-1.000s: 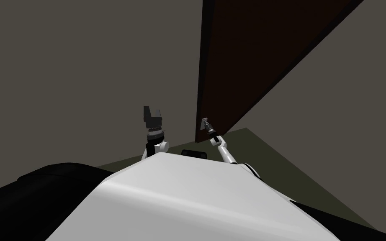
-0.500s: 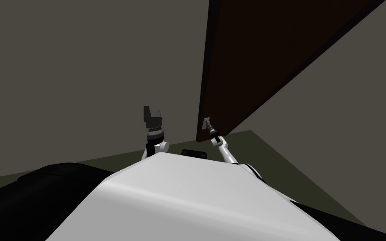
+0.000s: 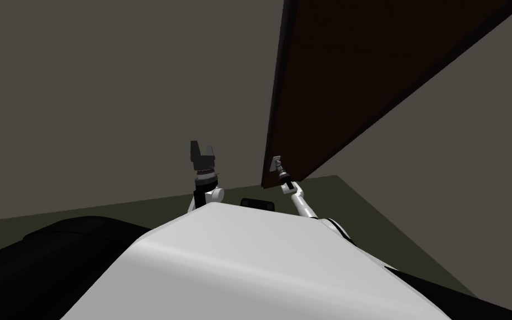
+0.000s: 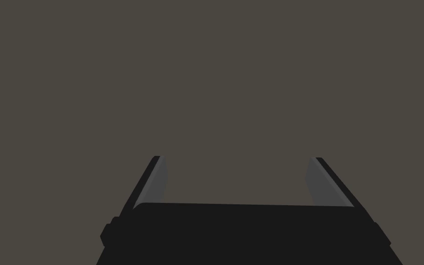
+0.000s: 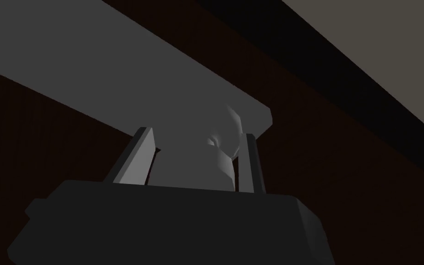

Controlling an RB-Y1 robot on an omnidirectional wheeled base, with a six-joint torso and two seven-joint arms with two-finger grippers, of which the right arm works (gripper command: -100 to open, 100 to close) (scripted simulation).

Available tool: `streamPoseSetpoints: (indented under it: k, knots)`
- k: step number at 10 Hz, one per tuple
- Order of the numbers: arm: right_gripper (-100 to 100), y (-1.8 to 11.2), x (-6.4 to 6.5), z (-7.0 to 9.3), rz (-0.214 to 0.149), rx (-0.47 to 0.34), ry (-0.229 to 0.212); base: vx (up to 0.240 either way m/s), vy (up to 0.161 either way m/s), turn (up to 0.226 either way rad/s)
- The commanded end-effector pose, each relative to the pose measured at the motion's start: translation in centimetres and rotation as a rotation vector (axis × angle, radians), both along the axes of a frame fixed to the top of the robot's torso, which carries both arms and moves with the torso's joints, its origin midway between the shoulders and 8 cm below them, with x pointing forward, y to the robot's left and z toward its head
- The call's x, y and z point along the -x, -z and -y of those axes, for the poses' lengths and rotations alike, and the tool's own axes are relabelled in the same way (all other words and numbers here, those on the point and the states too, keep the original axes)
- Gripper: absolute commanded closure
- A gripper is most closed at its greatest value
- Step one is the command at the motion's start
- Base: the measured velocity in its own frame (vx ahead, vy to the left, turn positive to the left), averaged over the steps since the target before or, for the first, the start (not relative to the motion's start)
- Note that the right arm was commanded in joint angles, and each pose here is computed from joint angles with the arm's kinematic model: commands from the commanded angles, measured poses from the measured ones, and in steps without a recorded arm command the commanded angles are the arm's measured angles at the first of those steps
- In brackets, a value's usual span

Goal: Pull the door open

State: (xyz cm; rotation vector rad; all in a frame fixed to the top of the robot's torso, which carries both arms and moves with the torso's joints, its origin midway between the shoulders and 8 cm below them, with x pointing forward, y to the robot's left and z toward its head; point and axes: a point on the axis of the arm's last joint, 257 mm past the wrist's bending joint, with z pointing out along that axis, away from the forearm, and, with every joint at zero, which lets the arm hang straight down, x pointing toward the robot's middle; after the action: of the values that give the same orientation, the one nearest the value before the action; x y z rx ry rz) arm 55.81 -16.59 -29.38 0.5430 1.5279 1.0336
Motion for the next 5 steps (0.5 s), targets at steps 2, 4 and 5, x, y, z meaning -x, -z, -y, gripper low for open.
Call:
streamPoseSetpoints:
  k: [2, 4, 5]
  knots:
    - [100, -0.3, 0.1, -0.4, -0.024, -0.111, -0.002, -0.057, -0.021, 0.108]
    - [100, -0.3, 0.0, 0.3, -0.042, -0.175, 0.01, -0.054, -0.02, 0.112]
    - [100, -0.3, 0.0, 0.3, -0.043, -0.178, 0.01, -0.049, -0.015, 0.082]
